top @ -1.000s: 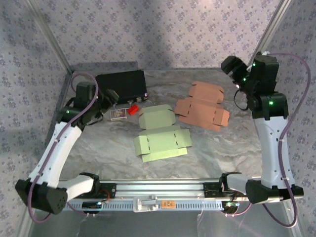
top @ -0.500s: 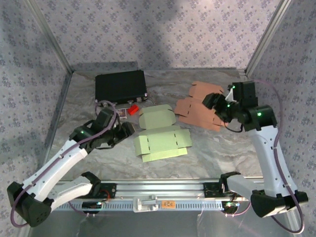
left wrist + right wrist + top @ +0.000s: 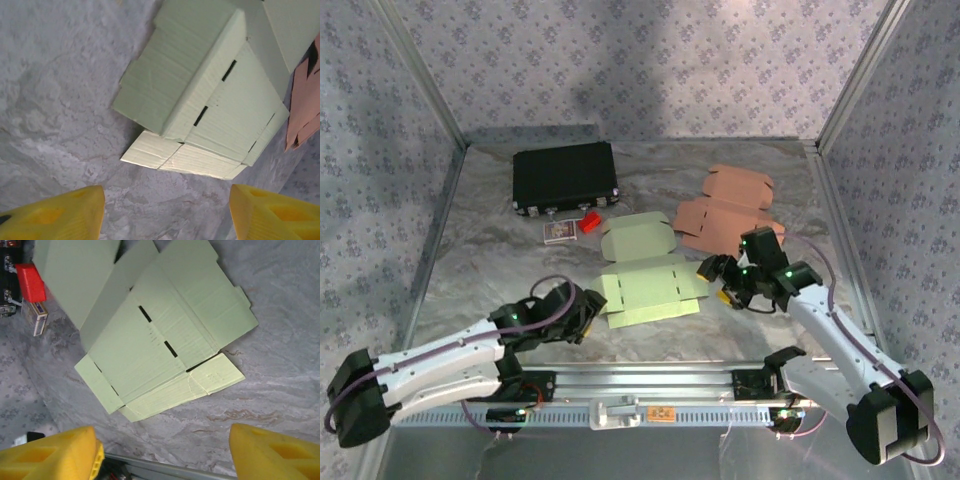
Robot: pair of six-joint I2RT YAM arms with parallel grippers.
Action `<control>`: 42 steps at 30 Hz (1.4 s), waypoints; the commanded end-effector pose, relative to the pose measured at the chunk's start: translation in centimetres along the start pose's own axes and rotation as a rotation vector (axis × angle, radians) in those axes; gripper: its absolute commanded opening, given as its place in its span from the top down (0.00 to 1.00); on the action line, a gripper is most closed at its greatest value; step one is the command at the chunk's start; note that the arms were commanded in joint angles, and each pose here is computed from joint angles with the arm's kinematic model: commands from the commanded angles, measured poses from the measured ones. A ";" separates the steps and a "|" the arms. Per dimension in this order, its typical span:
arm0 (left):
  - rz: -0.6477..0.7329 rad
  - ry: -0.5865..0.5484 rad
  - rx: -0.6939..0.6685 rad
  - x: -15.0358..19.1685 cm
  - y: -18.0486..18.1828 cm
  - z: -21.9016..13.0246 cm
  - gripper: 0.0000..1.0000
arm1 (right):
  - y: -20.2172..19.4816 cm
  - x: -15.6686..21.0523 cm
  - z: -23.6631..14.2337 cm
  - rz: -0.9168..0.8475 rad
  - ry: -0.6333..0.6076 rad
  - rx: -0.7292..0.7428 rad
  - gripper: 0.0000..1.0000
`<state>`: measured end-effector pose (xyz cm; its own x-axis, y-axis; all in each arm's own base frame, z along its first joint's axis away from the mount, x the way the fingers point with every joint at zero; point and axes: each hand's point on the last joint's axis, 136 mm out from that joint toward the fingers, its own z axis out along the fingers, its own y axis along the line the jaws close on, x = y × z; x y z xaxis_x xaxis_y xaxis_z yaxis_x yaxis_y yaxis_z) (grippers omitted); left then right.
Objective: Fold the paper box
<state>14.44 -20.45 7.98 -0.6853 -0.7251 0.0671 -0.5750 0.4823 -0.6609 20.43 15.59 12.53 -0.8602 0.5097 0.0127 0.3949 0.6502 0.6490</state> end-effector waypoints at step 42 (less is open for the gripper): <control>-0.436 -0.268 0.354 -2.9 -2.9 7.0 0.93 | -0.1 0.6 1.6 0.090 0.068 -0.149 0.25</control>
<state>20.08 -22.46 3.21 -0.3867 -0.9221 0.0113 -0.5340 0.2139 -0.8180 20.71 16.53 11.53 -0.8489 0.5198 0.0960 0.4043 0.5215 0.7513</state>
